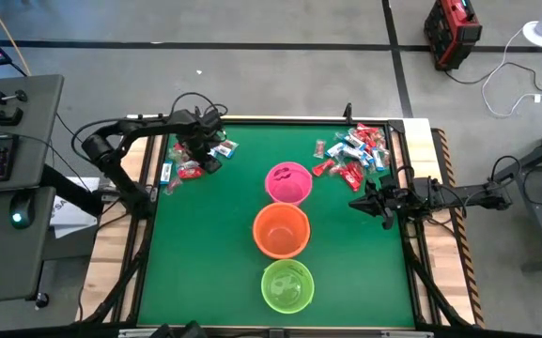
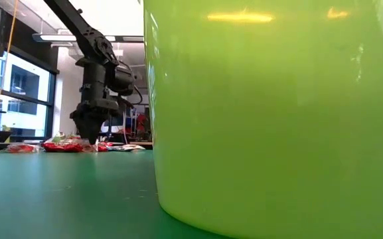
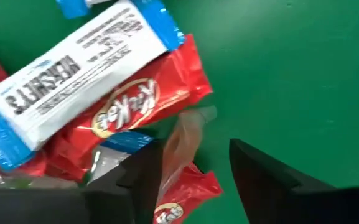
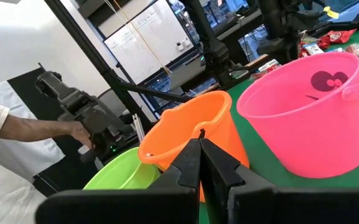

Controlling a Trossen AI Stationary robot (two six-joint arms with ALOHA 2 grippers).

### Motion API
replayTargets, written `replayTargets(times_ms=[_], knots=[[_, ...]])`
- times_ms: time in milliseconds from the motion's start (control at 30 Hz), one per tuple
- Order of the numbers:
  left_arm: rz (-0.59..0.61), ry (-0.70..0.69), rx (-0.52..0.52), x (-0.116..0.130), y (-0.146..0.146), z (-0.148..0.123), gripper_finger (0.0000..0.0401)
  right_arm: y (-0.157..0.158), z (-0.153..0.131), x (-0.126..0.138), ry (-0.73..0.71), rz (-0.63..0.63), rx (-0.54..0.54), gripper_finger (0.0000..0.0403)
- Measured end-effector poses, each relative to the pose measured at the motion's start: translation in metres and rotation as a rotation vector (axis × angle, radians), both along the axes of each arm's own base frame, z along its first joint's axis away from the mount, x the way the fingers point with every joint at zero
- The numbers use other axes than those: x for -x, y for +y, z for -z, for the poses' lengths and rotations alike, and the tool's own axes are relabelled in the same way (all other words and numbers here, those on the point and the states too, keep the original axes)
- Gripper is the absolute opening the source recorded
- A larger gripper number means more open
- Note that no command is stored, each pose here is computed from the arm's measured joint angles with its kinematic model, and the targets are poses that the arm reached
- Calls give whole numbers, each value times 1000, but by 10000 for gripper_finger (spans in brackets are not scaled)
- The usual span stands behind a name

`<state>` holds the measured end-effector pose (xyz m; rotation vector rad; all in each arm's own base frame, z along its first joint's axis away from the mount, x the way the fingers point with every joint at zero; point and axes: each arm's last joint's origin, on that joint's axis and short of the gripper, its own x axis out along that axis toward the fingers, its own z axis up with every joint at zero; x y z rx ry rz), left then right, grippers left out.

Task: Sort candy by brand, put in halloween buckets
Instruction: Put the orange gummy into the orange bucket

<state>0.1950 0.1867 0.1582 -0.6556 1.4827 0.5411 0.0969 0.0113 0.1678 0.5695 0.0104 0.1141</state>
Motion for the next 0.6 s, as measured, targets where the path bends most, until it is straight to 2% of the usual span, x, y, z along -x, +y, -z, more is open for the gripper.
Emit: replayTargets(times_ms=[67, 200, 233, 467, 600], knots=[[17, -6, -6, -3, -4, -2, 130, 0, 0, 0, 0, 0, 0, 0], [48, -30, -28, -7, -12, -11, 29, 0, 0, 0, 1, 0, 0, 0], [47, -38, -35, -7, -14, -14, 15, 0, 0, 0, 0, 0, 0, 0], [34, -147, -102, -9, -31, -44, 1, 0, 0, 0, 0, 0, 0, 0], [88, -362, -67, -24, -52, -63, 0, 0, 0, 0, 0, 0, 0, 0]])
